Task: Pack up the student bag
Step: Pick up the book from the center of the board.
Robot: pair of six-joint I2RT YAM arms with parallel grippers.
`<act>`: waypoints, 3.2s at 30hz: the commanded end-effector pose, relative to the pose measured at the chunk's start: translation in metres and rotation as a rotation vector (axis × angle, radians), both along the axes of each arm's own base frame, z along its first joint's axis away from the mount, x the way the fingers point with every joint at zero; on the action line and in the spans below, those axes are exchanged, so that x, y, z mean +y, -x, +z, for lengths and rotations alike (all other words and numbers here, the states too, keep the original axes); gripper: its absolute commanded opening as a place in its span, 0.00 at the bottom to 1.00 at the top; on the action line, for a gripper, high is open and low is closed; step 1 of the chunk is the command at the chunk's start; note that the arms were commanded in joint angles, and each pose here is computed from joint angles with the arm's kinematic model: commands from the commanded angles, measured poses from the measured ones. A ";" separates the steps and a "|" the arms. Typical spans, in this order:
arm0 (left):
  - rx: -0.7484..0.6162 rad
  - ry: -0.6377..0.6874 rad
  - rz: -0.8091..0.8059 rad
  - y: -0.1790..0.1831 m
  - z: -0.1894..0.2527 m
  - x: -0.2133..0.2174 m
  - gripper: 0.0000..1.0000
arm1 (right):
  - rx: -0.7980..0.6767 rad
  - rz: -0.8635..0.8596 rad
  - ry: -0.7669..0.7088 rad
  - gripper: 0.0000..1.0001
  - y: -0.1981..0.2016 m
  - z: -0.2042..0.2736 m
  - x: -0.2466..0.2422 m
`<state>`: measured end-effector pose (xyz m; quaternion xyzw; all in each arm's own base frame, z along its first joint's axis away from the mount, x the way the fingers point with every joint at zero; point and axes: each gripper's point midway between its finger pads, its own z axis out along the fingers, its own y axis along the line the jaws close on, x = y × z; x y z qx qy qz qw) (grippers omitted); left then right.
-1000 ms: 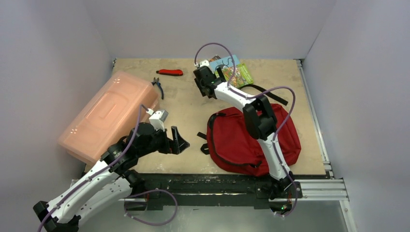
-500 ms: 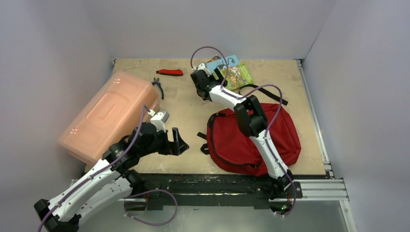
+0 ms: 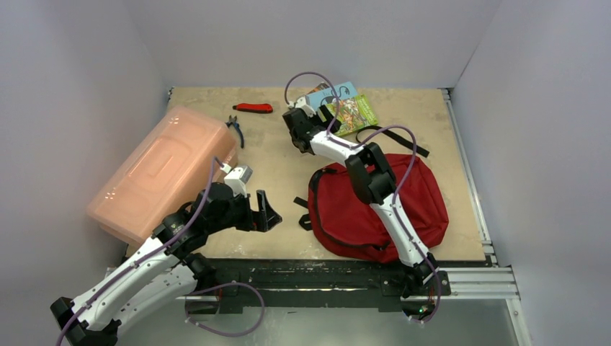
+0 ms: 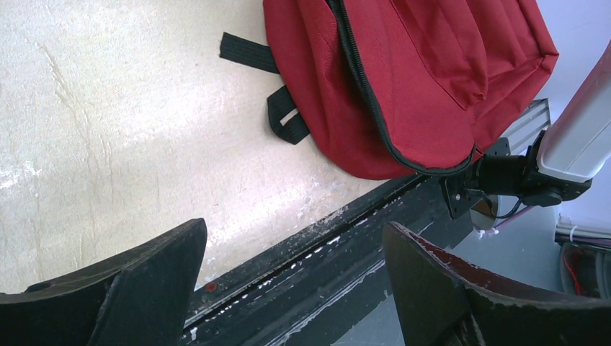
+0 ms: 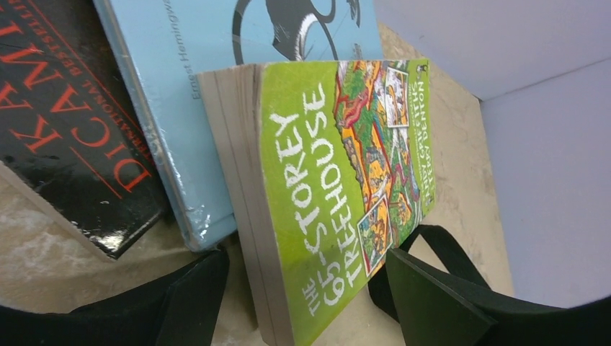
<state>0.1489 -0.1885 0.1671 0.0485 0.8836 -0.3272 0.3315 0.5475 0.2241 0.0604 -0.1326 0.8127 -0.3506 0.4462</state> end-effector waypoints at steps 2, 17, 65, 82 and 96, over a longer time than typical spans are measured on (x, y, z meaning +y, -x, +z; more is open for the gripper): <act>-0.032 0.047 -0.016 -0.002 0.015 -0.006 0.92 | -0.003 -0.058 -0.012 0.85 0.010 -0.006 -0.020; -0.023 0.066 -0.017 0.000 0.018 -0.008 0.91 | -0.073 0.001 0.015 0.30 -0.003 0.031 -0.031; -0.205 0.147 0.469 -0.027 0.158 0.081 0.99 | 0.613 1.207 -2.035 0.00 0.329 0.353 0.052; -0.837 0.049 -0.099 0.002 0.252 0.047 0.96 | 0.548 0.685 -2.153 0.00 0.283 0.333 0.055; -1.247 -0.542 -0.129 -0.080 0.215 -0.037 0.99 | 0.471 0.329 -2.418 0.00 0.284 0.329 0.065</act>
